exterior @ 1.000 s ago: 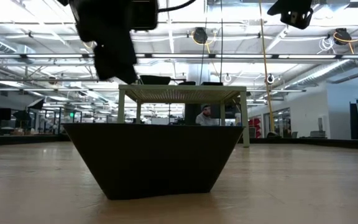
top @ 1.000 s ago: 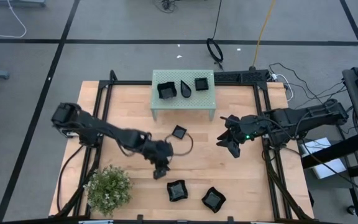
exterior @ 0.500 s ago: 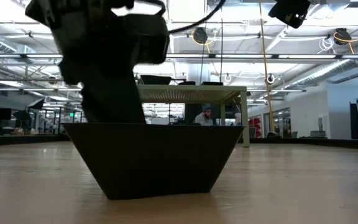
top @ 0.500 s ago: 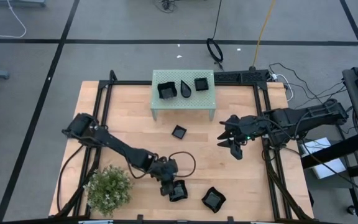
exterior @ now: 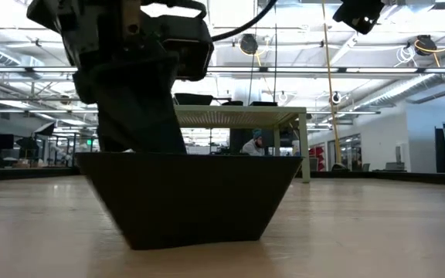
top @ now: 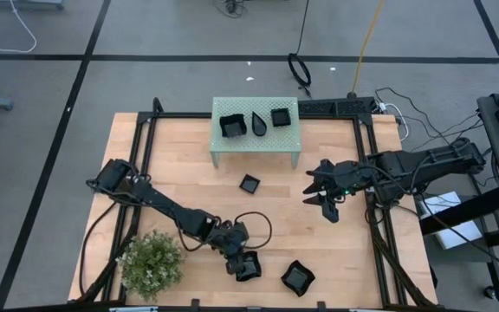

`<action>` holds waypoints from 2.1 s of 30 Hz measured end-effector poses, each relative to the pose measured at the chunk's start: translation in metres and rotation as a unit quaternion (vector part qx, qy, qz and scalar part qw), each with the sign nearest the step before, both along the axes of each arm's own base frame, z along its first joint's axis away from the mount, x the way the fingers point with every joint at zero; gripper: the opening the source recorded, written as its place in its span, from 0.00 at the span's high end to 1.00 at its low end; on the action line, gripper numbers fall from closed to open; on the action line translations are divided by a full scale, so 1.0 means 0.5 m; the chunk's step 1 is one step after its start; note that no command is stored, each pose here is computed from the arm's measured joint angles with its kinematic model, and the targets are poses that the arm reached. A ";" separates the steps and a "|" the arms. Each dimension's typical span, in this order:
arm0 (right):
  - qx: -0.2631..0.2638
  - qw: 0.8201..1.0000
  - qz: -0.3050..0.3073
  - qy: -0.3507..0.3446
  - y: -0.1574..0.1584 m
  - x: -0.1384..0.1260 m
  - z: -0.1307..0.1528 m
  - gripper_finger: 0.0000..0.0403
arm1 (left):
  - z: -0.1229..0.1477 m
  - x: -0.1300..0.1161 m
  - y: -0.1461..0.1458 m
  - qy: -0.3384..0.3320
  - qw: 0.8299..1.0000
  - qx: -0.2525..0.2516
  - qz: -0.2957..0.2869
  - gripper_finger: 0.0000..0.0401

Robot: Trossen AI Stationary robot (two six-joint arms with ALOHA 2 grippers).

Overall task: Pick & Place Mini shaped plates
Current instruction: Stack the black distorted square plate on the shelf

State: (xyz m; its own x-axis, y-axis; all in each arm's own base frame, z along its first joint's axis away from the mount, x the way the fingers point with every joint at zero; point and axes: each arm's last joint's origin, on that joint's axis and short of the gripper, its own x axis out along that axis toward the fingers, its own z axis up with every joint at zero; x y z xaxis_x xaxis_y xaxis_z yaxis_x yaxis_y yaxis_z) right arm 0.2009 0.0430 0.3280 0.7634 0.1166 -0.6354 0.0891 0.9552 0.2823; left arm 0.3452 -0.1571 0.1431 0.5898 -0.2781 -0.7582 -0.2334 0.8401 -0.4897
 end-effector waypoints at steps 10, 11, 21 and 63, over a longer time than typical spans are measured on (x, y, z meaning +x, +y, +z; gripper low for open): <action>-0.009 1.000 0.007 0.002 0.000 -0.001 -0.001 0.68 | 0.007 0.007 -0.002 -0.012 0.999 -0.033 0.027 0.94; -0.009 1.000 0.007 0.002 0.000 -0.001 -0.001 0.68 | 0.007 0.007 -0.002 -0.011 0.999 -0.034 0.028 0.92; -0.008 1.000 0.004 0.017 0.000 0.000 -0.029 0.68 | 0.006 0.007 0.000 0.001 0.998 -0.050 0.040 0.90; 0.051 0.998 -0.033 -0.027 0.000 0.000 -0.116 0.78 | 0.002 0.001 -0.019 0.007 0.997 -0.067 0.036 0.59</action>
State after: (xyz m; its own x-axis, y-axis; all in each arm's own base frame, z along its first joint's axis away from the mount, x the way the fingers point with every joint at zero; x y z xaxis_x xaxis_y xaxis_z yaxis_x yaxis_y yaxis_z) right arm 0.2010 0.0431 0.2702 0.8038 0.1279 -0.5810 0.1326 0.9136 0.3845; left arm 0.3455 -0.1668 0.1441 0.6020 -0.3352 -0.7247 -0.2976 0.7481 -0.5932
